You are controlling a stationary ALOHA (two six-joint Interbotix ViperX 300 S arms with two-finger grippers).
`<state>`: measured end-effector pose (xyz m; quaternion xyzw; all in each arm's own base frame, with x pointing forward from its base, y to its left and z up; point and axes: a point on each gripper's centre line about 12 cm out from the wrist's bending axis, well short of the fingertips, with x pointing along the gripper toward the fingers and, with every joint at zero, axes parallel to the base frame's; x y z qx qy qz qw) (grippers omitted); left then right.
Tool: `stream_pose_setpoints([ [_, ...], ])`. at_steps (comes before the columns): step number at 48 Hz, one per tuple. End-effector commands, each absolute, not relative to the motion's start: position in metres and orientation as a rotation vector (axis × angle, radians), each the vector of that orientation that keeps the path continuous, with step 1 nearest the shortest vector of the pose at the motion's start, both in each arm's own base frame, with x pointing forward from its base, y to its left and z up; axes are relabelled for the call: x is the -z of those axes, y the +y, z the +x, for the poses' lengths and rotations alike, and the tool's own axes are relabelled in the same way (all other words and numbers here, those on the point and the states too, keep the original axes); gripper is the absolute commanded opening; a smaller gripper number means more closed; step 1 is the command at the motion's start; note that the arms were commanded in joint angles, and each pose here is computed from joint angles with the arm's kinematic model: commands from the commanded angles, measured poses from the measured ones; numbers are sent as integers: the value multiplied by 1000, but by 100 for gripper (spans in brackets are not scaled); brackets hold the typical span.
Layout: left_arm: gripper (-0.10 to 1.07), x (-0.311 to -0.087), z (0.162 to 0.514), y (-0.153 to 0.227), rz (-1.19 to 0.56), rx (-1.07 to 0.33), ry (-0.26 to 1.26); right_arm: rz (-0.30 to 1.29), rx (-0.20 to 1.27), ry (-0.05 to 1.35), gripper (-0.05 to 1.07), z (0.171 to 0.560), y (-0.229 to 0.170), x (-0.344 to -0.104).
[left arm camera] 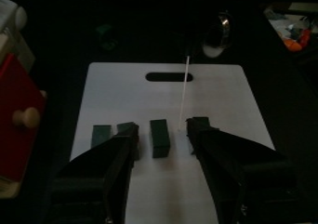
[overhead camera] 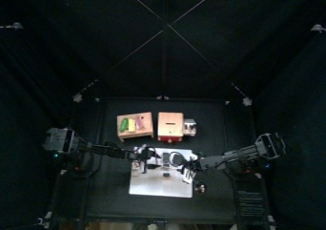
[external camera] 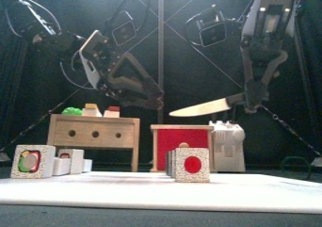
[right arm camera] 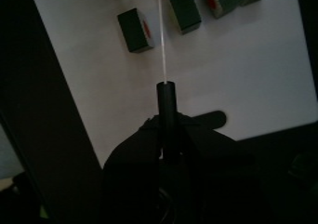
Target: Place pairing knife back into holder
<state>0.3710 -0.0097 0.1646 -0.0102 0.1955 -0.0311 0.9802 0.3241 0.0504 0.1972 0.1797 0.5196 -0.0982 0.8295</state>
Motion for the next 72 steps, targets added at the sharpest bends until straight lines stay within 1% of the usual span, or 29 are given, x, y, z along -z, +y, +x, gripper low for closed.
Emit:
stream_pose_setpoints([
  [1, 83, -179, 371, -7, -5, 66, 345, 438, 223, 1032, 6, 320, 46, -225],
  [8, 83, -180, 367, -6, -5, 65, 344, 560, 322, 1023, 6, 306, 31, -244],
  [18, 83, -177, 363, -7, 4, 70, 352, 765, 533, 1041, 7, 286, 0, -264],
  [24, 83, -179, 361, -7, 19, 80, 346, 861, 625, 1061, 7, 273, -15, -277],
  [32, 83, -180, 360, -9, 41, 95, 345, 995, 683, 1105, 7, 256, -29, -303],
  [42, 83, -179, 359, -10, 69, 115, 349, 1094, 769, 1161, 8, 240, -48, -325],
  [47, 83, -178, 359, -10, 85, 123, 350, 1160, 815, 1176, 8, 236, -61, -329],
  [54, 83, -178, 359, -9, 107, 133, 351, 1241, 839, 1213, 11, 237, -73, -327],
  [64, 83, -178, 359, -9, 110, 135, 351, 1251, 893, 1294, 13, 244, -89, -313],
  [72, 83, -177, 358, -10, 109, 135, 355, 1231, 924, 1298, 13, 250, -104, -308],
])
